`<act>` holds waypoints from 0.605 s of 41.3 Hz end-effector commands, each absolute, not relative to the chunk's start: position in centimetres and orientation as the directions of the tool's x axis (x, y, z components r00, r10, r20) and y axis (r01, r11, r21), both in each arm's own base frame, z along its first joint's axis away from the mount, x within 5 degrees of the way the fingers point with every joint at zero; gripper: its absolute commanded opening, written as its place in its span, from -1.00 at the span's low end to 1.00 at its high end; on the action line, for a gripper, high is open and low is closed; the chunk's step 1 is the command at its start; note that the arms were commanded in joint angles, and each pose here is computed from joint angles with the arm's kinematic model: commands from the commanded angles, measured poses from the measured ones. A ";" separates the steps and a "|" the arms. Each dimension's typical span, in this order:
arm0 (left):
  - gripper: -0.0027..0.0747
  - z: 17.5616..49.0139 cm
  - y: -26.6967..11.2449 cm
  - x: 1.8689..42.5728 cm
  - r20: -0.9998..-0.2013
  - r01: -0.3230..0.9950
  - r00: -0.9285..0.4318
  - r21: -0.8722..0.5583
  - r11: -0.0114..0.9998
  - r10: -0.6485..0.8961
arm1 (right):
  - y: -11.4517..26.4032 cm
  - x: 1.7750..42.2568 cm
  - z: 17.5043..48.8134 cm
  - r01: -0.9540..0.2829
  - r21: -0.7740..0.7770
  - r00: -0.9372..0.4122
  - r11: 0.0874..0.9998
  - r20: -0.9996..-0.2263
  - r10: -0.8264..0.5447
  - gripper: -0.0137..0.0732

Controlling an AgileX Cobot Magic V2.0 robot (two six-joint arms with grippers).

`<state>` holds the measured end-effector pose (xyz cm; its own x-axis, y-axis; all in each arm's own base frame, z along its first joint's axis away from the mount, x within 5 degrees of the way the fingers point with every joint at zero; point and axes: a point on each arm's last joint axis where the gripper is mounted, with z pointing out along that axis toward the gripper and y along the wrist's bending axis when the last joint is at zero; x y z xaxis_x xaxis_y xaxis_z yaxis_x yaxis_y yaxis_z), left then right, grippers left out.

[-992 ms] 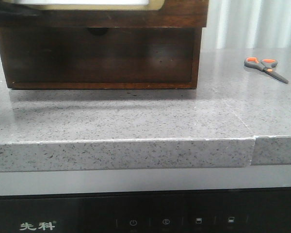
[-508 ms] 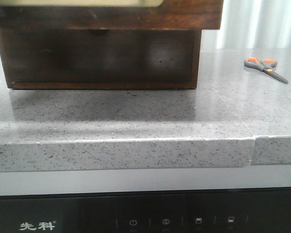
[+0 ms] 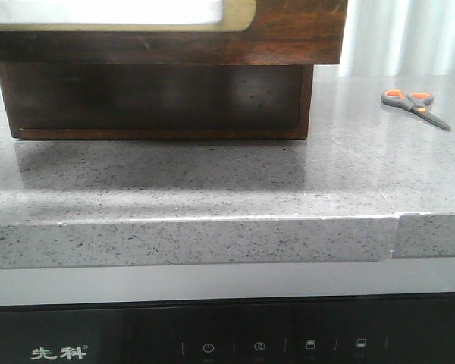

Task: Put scissors in drawer with both arms
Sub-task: 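Pull the drawer open toward the robot with the left gripper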

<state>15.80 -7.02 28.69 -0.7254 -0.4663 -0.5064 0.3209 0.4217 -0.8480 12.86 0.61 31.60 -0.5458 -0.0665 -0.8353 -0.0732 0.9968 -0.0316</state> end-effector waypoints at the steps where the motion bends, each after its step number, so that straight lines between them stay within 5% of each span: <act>1: 0.59 29.5 -7.2 14.8 -0.516 0.348 -0.719 -0.847 0.402 -0.465 | 0.5 13.3 33.0 -0.062 -0.040 -0.468 0.997 -0.881 -0.064 0.82; 14: 0.59 31.6 -6.5 10.6 -0.679 0.391 -0.683 -0.652 0.650 -0.270 | 0.5 13.3 33.0 -0.061 -0.040 -0.467 0.997 -0.882 -0.064 0.82; 25: 0.59 38.7 -4.4 8.7 -0.827 0.398 -0.562 -0.270 0.877 0.000 | 0.5 13.3 33.0 -0.062 -0.039 -0.468 0.997 -0.882 -0.063 0.82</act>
